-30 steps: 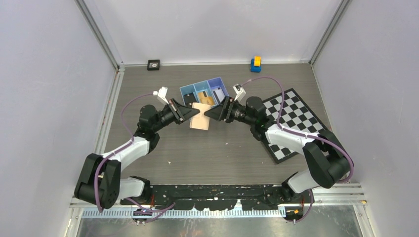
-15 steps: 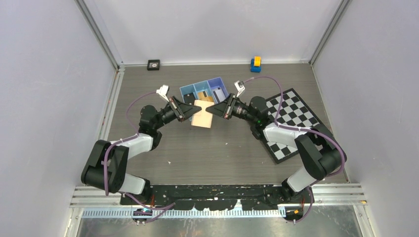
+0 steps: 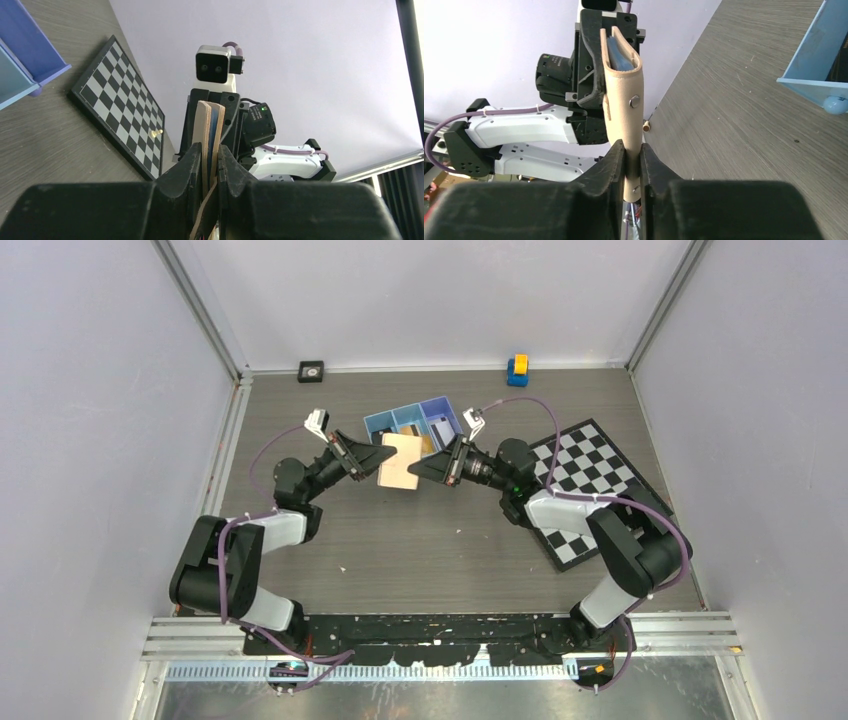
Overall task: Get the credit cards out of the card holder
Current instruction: Place the card holder at the center of the board.
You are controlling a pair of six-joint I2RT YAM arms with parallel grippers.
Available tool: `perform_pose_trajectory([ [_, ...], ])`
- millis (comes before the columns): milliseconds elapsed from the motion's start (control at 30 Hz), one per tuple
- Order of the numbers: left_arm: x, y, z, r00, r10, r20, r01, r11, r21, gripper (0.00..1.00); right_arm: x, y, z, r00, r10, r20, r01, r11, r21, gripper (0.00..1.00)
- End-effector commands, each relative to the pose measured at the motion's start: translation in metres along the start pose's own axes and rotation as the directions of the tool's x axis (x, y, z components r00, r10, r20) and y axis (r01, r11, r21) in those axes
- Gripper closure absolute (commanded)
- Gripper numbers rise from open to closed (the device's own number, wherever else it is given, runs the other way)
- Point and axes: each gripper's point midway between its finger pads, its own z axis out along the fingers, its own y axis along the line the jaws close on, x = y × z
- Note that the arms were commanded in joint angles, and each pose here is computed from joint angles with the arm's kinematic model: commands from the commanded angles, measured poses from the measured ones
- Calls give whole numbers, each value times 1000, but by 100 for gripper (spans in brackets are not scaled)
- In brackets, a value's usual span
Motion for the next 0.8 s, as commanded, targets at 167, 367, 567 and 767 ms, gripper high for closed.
perform_pose_trajectory([
  [167, -13, -16, -11, 995, 66, 69, -68, 997, 33, 100, 0, 19, 5, 997, -78, -8, 78, 996, -51, 44],
  [367, -18, -20, -17, 990, 96, 101, -98, 995, 15, 100, 13, 18, 14, 992, -107, -58, 105, 994, -41, 58],
  [567, -17, -12, -18, 987, 130, 96, -126, 991, -45, 100, 10, 22, 11, 991, -130, -43, 128, 991, -29, 51],
  [767, -13, 25, -20, 986, 138, 92, -117, 971, -207, 100, -21, -30, -22, 972, -229, 59, 187, 898, 399, 34],
])
